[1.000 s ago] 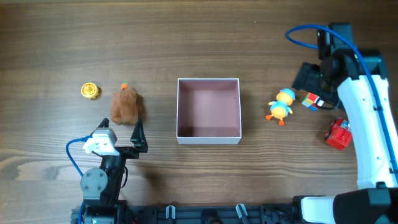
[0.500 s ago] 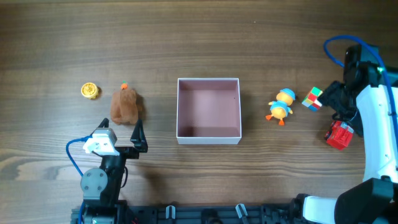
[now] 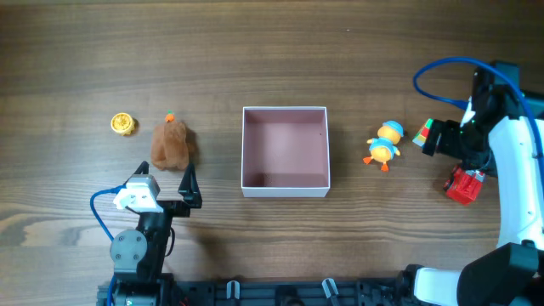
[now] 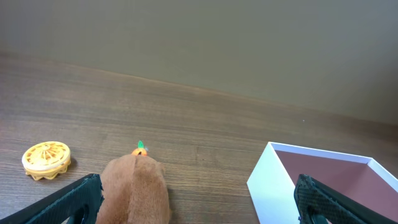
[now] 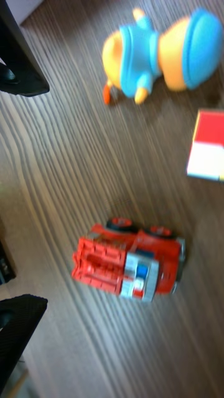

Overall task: Pack container
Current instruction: 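Lower the right gripper over the red police truck and grasp it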

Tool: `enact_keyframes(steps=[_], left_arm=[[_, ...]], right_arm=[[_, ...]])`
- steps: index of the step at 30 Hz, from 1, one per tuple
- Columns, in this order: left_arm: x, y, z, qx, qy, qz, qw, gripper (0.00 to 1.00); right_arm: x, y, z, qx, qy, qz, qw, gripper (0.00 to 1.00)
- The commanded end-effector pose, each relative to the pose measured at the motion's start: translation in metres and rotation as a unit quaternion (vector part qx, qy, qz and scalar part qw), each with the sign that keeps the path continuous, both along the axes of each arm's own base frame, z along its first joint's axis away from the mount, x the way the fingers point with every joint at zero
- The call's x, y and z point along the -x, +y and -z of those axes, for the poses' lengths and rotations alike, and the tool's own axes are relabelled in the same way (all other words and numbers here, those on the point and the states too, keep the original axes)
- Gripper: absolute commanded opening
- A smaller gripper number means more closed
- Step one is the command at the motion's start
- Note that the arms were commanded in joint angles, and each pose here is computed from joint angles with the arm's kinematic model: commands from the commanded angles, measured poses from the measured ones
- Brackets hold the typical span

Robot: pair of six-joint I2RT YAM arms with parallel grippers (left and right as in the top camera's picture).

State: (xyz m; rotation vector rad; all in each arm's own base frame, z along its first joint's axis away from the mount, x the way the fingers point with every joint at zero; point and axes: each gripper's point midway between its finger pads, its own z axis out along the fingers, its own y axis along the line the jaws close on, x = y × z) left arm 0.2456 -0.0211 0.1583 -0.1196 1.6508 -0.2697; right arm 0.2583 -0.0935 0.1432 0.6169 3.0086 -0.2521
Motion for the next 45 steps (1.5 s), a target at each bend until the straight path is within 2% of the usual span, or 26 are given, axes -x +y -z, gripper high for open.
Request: enact_keyframes(steps=[1,13,18,22,31,37,41,45], left_arm=[[0.0,-0.001,0.003,-0.003,0.001,0.006,1.0,1.0],[0.0,-0.001,0.003,-0.003,0.001,0.006,1.0,1.0],[0.0,-0.001,0.003,-0.003,0.001,0.006,1.0,1.0],[0.0,-0.001,0.003,-0.003,0.001,0.006,1.0,1.0],[0.0,-0.001,0.003,-0.003,0.001,0.006,1.0,1.0],[0.0,-0.001,0.003,-0.003,0.001,0.006,1.0,1.0],[0.0,-0.001,0.003,-0.004,0.001,0.006,1.0,1.0],[0.0,-0.002,0.003,-0.003,0.001,0.006,1.0,1.0]], right_arm=[[0.017,-0.026,-0.009,0.027,-0.002,0.032,0.999,1.0],[0.031,-0.057,-0.016,-0.013,-0.041,0.071,0.997,1.0],[0.03,-0.051,-0.004,-0.067,-0.062,0.078,0.993,1.0],[0.032,-0.047,0.006,-0.077,-0.059,0.096,0.991,1.0],[0.035,-0.068,0.031,-0.021,-0.053,0.101,0.993,1.0],[0.029,-0.071,0.045,-0.021,-0.06,0.099,0.993,1.0],[0.035,-0.088,0.049,0.026,-0.028,0.076,0.996,1.0],[0.031,-0.094,0.056,0.031,-0.023,0.07,0.997,1.0]])
